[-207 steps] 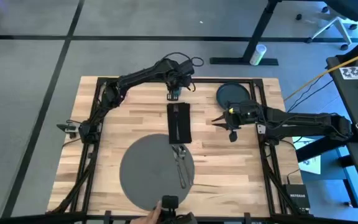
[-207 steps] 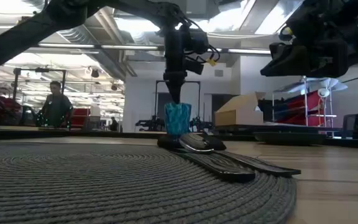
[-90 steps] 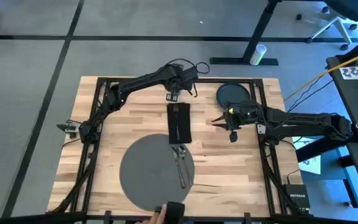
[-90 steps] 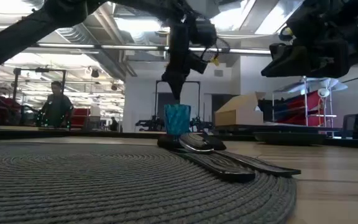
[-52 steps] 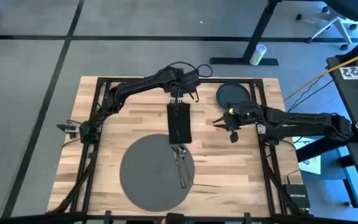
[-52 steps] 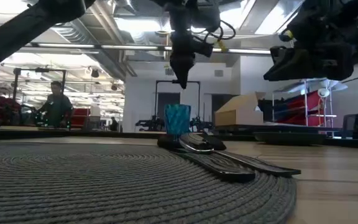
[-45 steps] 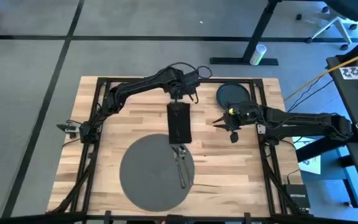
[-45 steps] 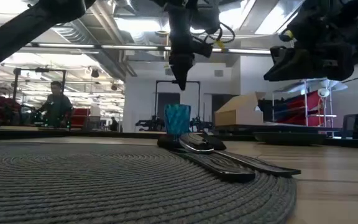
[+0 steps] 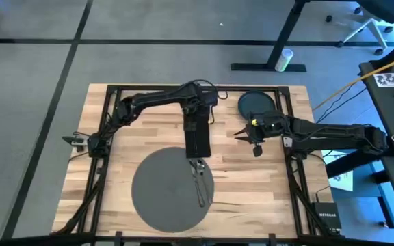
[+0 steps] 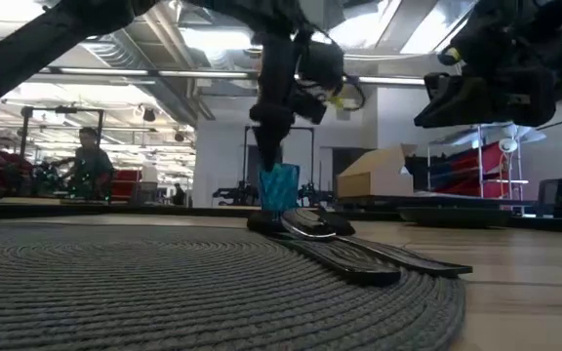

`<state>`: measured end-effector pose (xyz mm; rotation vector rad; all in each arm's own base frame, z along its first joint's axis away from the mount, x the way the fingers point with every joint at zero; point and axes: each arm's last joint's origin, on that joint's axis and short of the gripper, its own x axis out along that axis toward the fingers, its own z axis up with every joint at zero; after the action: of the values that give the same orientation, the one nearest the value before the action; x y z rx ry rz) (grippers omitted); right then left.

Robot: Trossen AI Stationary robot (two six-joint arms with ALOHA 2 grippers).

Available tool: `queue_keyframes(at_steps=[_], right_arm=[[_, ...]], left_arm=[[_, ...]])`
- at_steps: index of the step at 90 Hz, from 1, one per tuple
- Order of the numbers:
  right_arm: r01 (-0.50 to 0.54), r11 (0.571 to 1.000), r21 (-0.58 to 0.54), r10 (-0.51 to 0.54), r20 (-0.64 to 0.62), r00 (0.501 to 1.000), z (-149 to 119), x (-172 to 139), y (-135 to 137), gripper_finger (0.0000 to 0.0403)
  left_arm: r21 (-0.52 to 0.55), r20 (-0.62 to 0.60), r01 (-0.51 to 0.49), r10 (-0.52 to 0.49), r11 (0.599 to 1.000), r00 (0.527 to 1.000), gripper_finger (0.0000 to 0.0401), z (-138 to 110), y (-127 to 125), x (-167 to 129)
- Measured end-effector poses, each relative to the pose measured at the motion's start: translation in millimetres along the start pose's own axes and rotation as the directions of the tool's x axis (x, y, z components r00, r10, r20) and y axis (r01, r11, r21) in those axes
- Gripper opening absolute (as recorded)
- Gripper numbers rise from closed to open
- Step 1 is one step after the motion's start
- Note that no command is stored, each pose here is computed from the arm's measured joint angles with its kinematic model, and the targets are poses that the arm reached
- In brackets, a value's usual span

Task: Set table place
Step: Adjust the black table napkin

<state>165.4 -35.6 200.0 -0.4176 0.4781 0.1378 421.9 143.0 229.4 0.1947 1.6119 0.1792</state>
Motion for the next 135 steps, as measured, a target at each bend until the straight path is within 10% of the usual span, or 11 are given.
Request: queue_keyframes(at_steps=[67, 135], right_arm=[[-0.013, 1.0, 0.007, 0.014, -0.022, 1.0, -2.2, 0.0, 1.4, 0.0053], [-0.027, 0.999, 0.043, 0.029, -0.046, 0.999, -4.5, -0.1, 2.9, 0.0053]], left_arm=[[-0.032, 0.047, 0.132, -0.13, 0.991, 0.99, 0.0, -0.2, -20.2, 73.3], [-0.057, -0.091, 0.09, -0.095, 0.994, 0.991, 0.0, -30.2, -2.8, 78.5]])
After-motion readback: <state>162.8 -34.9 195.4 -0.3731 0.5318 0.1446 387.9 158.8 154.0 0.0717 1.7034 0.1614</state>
